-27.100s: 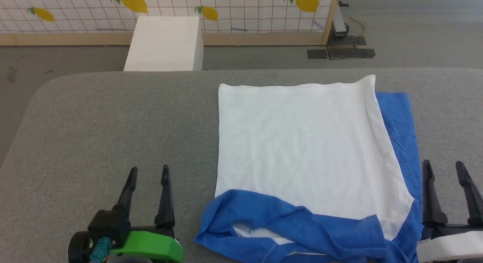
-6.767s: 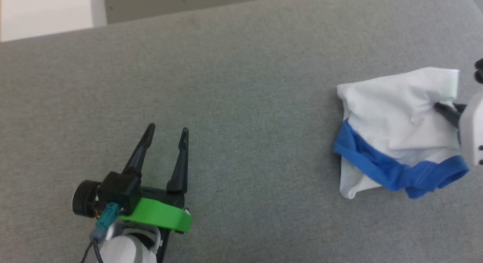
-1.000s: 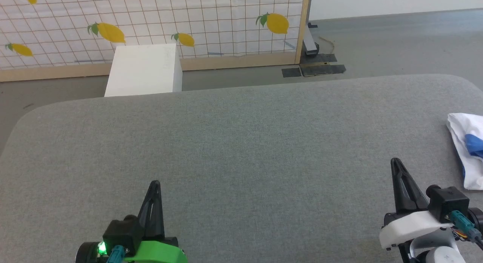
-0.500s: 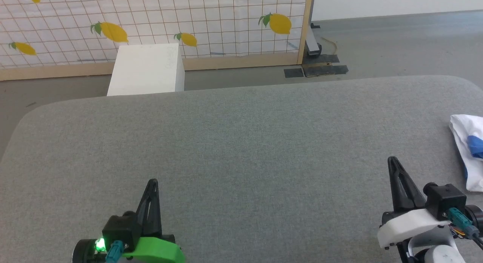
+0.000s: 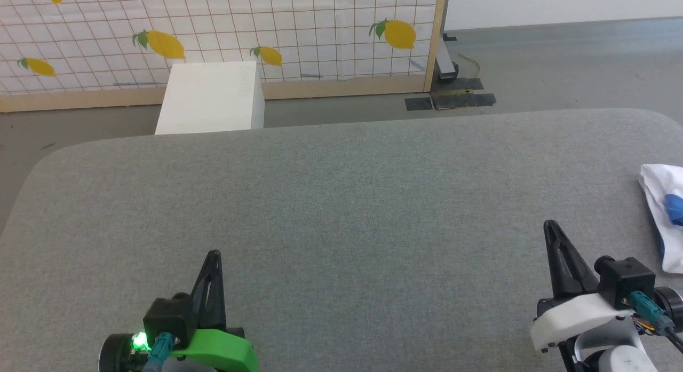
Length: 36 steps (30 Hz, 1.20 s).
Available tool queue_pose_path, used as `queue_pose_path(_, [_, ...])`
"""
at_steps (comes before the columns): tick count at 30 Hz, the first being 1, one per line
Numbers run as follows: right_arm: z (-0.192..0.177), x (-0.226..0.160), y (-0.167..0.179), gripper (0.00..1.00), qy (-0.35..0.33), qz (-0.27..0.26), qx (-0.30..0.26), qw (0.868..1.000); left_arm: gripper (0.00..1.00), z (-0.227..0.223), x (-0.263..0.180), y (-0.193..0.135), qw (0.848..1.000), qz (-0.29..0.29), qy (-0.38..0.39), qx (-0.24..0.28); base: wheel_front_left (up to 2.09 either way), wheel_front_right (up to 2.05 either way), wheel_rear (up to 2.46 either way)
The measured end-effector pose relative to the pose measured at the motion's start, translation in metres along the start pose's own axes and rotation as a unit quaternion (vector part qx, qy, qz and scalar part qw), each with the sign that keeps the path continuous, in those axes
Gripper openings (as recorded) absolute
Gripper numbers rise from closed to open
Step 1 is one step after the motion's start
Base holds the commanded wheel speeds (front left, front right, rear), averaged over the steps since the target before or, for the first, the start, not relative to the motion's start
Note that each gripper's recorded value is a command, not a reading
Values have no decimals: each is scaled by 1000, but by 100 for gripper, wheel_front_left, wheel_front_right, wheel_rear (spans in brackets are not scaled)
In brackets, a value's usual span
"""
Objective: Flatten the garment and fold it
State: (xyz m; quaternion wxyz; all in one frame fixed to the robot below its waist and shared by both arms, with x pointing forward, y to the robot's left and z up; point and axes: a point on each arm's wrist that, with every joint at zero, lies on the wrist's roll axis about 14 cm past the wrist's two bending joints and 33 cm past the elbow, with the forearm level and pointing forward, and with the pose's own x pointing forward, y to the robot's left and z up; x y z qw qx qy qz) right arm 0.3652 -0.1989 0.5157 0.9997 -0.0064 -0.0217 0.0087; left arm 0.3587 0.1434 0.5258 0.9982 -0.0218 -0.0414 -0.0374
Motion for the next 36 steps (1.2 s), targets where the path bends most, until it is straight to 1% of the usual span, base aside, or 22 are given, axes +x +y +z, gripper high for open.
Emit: queue_pose_path(36, [7, 6, 19, 0, 8, 29, -7, 1000, 0, -2, 4, 18, 999, 18, 24, 24, 0, 0, 0])
